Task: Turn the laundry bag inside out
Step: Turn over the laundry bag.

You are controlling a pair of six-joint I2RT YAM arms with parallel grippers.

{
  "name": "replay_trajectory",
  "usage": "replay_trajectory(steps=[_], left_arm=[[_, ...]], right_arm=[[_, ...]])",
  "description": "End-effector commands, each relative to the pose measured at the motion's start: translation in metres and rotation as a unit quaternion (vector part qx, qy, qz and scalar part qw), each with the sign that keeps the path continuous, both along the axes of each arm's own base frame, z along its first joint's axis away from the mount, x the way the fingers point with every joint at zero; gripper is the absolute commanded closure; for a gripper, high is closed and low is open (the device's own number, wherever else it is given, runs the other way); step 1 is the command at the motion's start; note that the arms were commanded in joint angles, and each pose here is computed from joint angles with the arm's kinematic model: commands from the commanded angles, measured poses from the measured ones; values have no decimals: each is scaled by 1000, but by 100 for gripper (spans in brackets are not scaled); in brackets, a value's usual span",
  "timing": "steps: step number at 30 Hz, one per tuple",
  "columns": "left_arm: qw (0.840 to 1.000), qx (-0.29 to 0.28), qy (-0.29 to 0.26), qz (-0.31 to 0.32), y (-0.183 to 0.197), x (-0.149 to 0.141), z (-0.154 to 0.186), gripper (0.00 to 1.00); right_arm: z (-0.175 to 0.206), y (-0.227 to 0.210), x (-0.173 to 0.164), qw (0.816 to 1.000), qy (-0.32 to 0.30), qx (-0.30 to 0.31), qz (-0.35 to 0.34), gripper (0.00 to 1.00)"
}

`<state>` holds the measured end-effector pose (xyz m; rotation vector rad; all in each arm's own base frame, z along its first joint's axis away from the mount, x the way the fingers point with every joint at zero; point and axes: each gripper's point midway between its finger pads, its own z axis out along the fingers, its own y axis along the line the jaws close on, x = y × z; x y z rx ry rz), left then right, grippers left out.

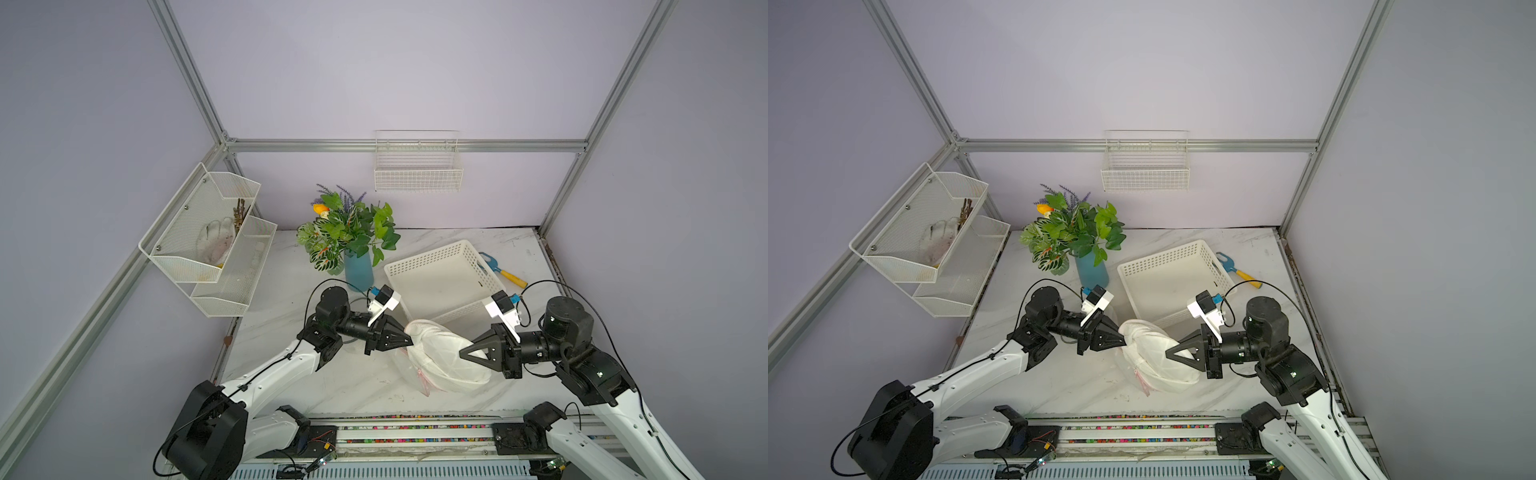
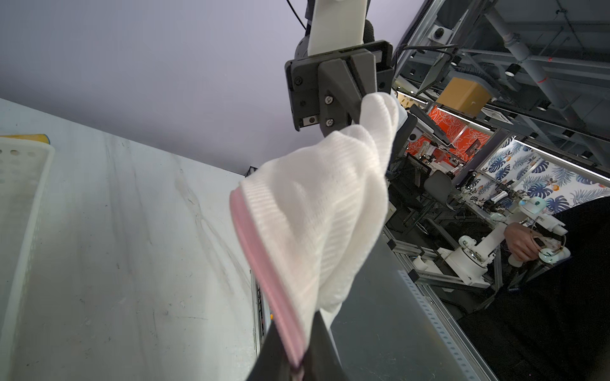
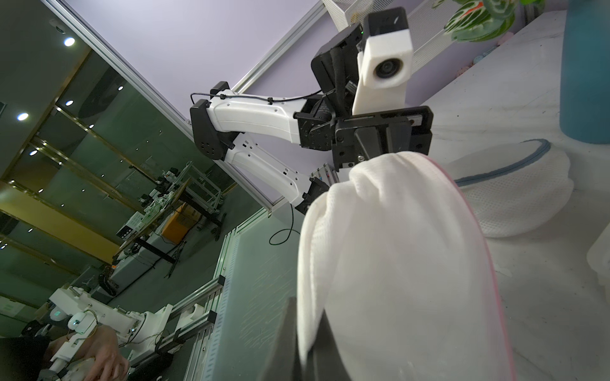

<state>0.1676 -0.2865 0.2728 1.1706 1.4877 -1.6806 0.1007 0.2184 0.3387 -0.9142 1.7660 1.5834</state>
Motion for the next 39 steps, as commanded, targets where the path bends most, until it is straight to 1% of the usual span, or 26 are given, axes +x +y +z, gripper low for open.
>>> replay_trajectory(steps=[1,5,9,12,15,17,19,20,21,22,23,25,26,29,31,33,35,37,39], left_arm=[[999,13,7,36,0,16,-15,86],[999,12,27,37,-7,23,-22,83],[999,18,33,31,-18,23,-28,82],[999,14,25,27,-26,21,-27,82],[999,-4,-4,40,-29,21,-18,82],[998,-12,-24,60,-30,23,-12,82],[995,-8,-49,81,-32,26,-11,82],[993,4,-59,106,-32,32,-14,81],[989,15,-67,130,-30,38,-17,79],[984,28,-76,155,-27,44,-21,74],[977,43,-88,189,-22,53,-24,67],[961,63,-115,244,-10,64,-26,57],[952,68,-132,267,-4,67,-25,56],[925,74,-176,327,17,74,-18,47],[914,67,-201,345,25,71,-11,44],[911,49,-225,341,28,63,-1,41],[911,19,-249,327,27,51,12,36],[915,-5,-264,304,22,38,21,30],[920,-14,-272,281,14,28,25,26]], right_arm=[[29,-2,-10,999,-22,30,18,100],[56,0,-8,996,-42,73,25,100],[80,2,1,991,-66,116,12,100],[93,1,19,986,-70,144,-37,100],[96,-5,48,977,-41,174,-120,100],[92,-14,74,961,12,195,-195,100],[87,-21,92,945,63,210,-242,100],[86,-24,97,938,81,219,-255,100],[87,-26,99,935,87,225,-262,100],[87,-30,102,928,97,231,-275,100],[85,-34,107,920,110,232,-295,100],[79,-47,115,901,133,233,-342,100],[77,-52,116,893,141,237,-357,100],[74,-64,119,871,169,255,-384,100],[75,-68,120,862,177,270,-390,100],[78,-69,121,860,177,281,-389,100],[82,-69,122,858,177,285,-388,100],[87,-70,122,857,175,292,-387,100],[92,-71,122,855,172,300,-386,100]])
